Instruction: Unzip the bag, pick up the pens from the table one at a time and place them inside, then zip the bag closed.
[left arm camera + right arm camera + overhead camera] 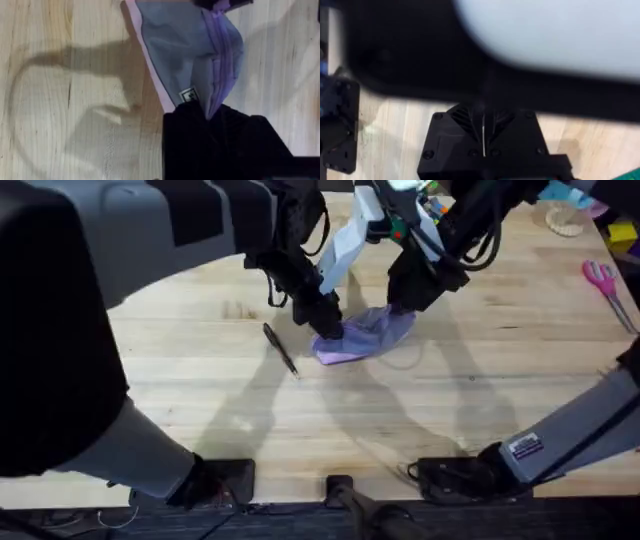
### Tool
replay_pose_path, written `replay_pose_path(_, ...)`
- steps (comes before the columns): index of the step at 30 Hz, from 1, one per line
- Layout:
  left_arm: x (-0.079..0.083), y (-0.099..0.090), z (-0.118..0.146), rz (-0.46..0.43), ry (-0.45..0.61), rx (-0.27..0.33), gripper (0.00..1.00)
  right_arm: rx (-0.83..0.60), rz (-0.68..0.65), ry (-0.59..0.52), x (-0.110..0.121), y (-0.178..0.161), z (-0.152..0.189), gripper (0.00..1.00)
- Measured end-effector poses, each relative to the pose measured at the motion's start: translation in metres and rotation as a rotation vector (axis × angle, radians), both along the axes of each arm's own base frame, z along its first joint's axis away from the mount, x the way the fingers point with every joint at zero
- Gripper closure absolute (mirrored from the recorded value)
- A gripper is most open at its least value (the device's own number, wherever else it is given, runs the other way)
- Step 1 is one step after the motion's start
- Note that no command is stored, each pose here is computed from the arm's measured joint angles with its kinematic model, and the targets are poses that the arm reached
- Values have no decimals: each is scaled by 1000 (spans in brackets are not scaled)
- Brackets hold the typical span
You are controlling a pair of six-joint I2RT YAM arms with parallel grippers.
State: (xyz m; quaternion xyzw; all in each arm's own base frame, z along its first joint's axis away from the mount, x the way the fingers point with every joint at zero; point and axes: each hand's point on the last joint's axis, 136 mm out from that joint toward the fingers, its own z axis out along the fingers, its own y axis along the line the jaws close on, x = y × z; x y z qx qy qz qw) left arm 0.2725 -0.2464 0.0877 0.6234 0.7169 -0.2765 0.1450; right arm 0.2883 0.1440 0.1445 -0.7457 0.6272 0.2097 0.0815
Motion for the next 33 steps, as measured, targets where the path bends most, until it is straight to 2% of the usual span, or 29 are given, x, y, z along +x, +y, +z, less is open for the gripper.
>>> replay_pose_path(10, 0, 5, -2, 4, 3, 14, 958, 6, 67, 3, -12, 25, 1, 971)
replay_pose_path(17, 3, 13, -3, 6, 2, 3, 958, 23, 100, -30, -14, 41, 3, 971)
replay_pose_path(33, 6, 16, -4, 26, 5, 7, 958, 28, 31, -40, -7, 45, 6, 971)
